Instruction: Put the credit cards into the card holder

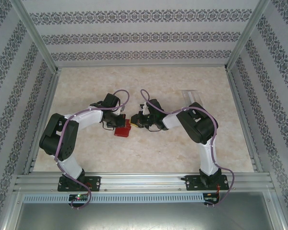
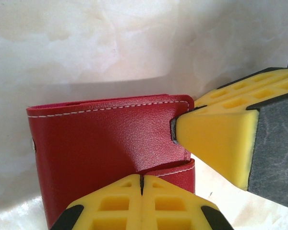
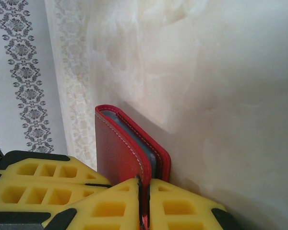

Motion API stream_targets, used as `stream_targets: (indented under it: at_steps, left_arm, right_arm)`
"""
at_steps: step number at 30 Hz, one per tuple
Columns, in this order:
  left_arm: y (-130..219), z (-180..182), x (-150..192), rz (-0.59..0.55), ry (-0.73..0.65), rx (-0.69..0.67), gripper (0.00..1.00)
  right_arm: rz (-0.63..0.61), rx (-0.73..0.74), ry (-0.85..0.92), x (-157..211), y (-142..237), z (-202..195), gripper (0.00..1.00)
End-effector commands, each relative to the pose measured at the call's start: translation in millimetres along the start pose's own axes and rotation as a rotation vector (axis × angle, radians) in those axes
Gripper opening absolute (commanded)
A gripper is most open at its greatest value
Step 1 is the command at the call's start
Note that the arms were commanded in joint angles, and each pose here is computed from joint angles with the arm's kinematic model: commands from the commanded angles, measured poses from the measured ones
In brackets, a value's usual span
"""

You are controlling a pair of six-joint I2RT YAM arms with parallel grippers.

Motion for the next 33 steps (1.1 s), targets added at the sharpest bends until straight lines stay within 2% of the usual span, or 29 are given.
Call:
stream_targets:
  at_steps: [1, 11, 22, 33]
  left_arm:
    - [0.4, 5.7, 15.6, 0.042, 0.041, 0.004, 0.0]
    - [8.5, 3.6, 15.8, 0.033, 0.033, 0.002, 0.0]
    - [-11.7, 12.7, 14.3, 0.067, 0.04, -0.027, 0.0]
    - [8.6, -0.9, -0.8, 0.004, 0.028, 0.008, 0.0]
  right_arm:
    - [-0.007, 0.015, 0.009, -5.0, 1.2, -1.6, 0.11]
    - [-0.009, 0.01, 0.009, -6.6, 1.2, -0.6, 0.11]
    - [-0.007, 0.01, 0.005, -5.4, 2.3, -1.3, 0.11]
    - [-0.008, 0.004, 0.002, -6.0, 1.4, -1.0, 0.11]
Point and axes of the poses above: each hand's point on the last joint's axis, 136 mm out from that joint toward the fingers, its own y axis back along the fingers, its own z axis along the line the jaws close on, x = y × z, the point moved 2 cm from there along y, back along the fingers, and after that the axes turned 3 degrees about -y, right-handed, at the moved point
